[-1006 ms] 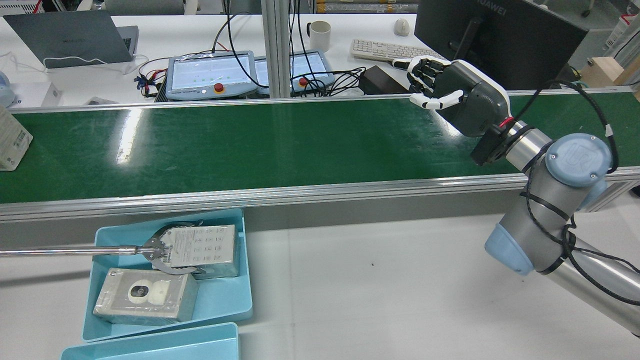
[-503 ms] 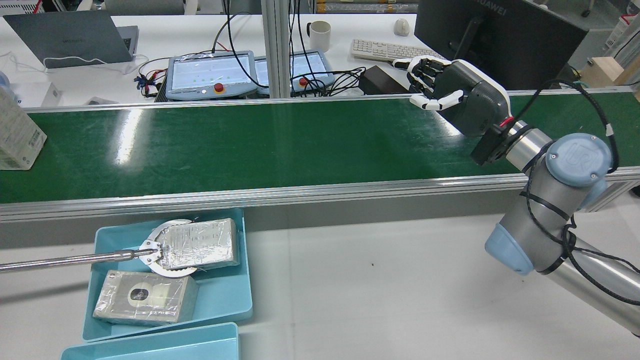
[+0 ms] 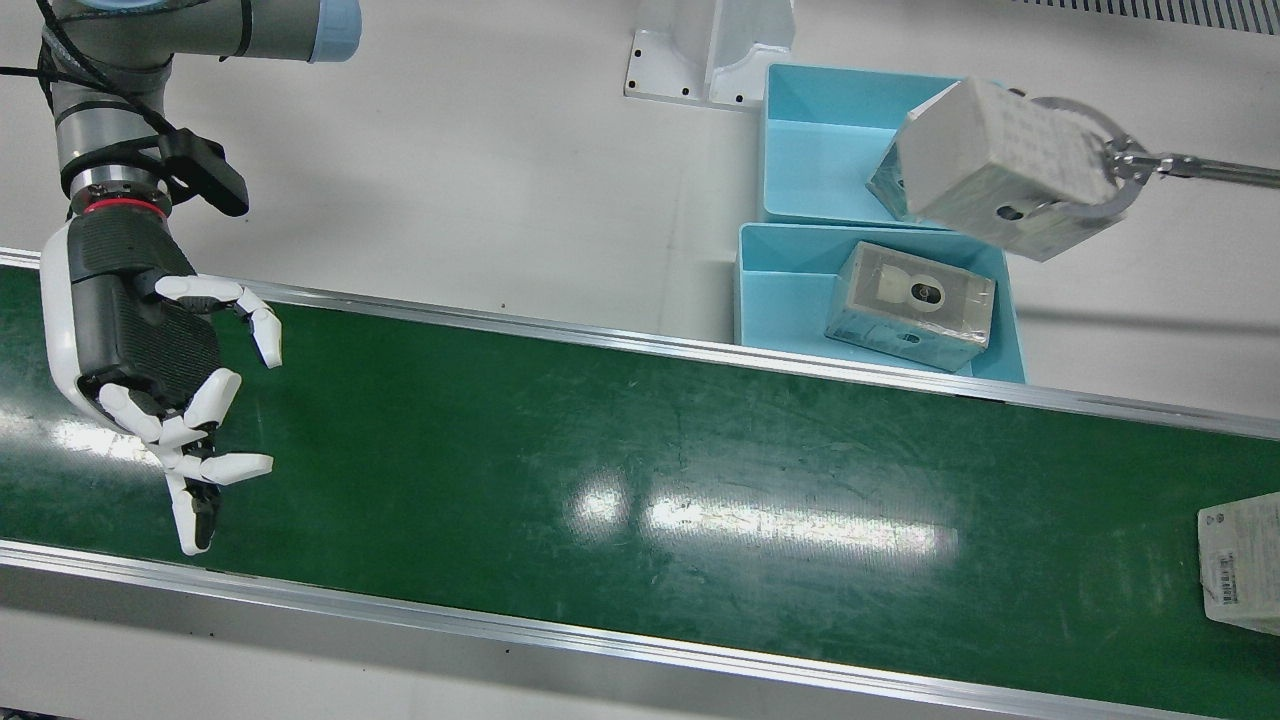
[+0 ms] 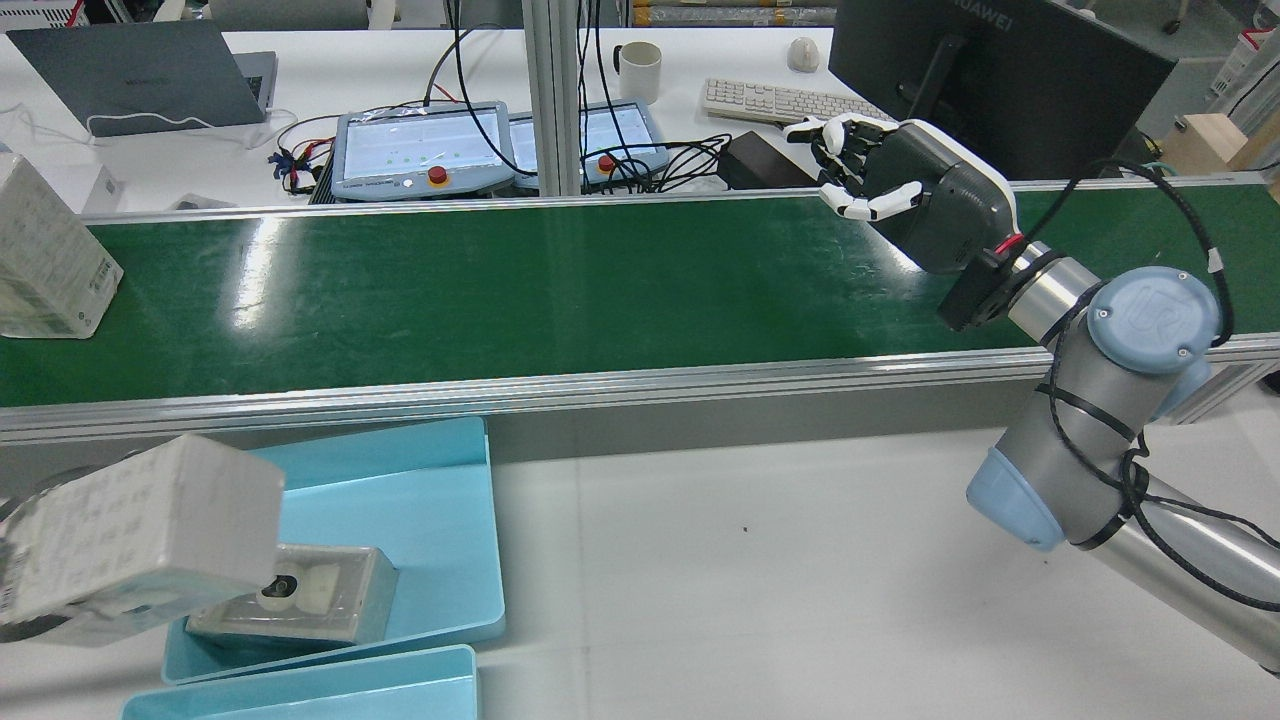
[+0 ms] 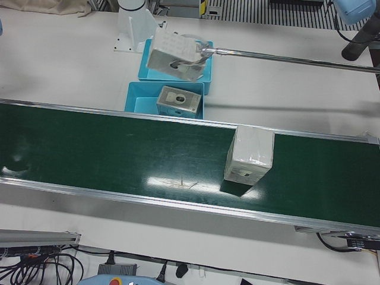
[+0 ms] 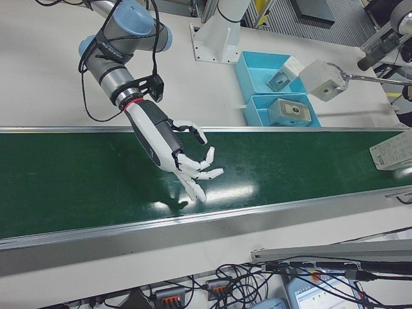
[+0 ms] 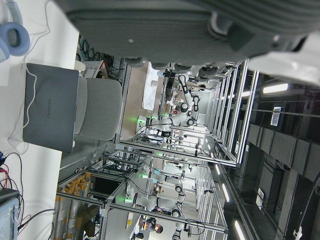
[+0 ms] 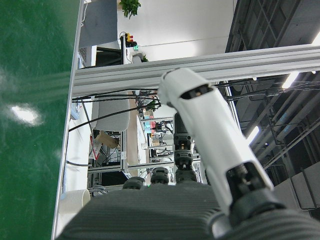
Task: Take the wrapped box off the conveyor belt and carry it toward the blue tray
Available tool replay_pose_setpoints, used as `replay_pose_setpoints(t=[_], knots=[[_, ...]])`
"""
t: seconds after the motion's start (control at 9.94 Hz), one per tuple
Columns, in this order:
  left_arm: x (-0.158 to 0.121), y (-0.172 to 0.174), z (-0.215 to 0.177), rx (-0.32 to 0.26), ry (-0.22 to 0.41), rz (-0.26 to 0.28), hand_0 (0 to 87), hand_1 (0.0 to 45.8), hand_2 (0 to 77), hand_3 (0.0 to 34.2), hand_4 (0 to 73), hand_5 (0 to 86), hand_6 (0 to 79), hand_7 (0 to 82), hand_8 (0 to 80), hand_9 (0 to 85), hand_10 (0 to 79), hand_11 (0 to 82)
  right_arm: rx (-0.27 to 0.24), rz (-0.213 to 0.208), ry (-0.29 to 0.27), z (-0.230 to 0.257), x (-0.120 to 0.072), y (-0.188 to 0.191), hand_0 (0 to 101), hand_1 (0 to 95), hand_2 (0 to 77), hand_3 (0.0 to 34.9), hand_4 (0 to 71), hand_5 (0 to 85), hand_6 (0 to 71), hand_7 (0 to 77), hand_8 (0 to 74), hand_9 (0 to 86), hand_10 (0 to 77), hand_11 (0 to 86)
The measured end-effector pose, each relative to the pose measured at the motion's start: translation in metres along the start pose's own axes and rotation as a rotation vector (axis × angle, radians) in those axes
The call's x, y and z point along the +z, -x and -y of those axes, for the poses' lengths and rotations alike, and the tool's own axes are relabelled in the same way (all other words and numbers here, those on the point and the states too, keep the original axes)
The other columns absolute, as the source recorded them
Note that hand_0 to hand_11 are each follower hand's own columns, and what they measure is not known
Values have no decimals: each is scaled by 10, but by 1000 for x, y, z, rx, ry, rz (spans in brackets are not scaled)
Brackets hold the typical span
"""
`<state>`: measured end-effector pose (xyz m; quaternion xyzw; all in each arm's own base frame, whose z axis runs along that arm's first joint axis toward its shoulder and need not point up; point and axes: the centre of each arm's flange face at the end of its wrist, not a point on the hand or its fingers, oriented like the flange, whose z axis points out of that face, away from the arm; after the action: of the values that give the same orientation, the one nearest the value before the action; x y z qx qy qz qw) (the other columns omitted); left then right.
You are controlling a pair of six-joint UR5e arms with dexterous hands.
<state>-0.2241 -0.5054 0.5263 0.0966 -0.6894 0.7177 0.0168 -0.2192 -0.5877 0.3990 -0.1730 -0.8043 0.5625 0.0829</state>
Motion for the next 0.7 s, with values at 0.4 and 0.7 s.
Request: replay_pose_setpoints(t=[0.4, 0.7], knots=[[0, 0, 0, 0, 0, 0, 0, 0, 11, 0, 0, 11, 0, 5, 5, 0, 5, 0, 1, -2, -2, 1, 0, -2, 563, 218, 207, 4, 360, 616, 131, 300, 11, 54, 0, 16], [0, 0, 0, 0, 0, 0, 0, 0, 11, 0, 0, 11, 0, 5, 5, 0, 5, 0, 2, -1, -1, 1, -1, -1, 623, 327, 409, 4, 289, 480, 120, 284, 11, 54, 0, 33]])
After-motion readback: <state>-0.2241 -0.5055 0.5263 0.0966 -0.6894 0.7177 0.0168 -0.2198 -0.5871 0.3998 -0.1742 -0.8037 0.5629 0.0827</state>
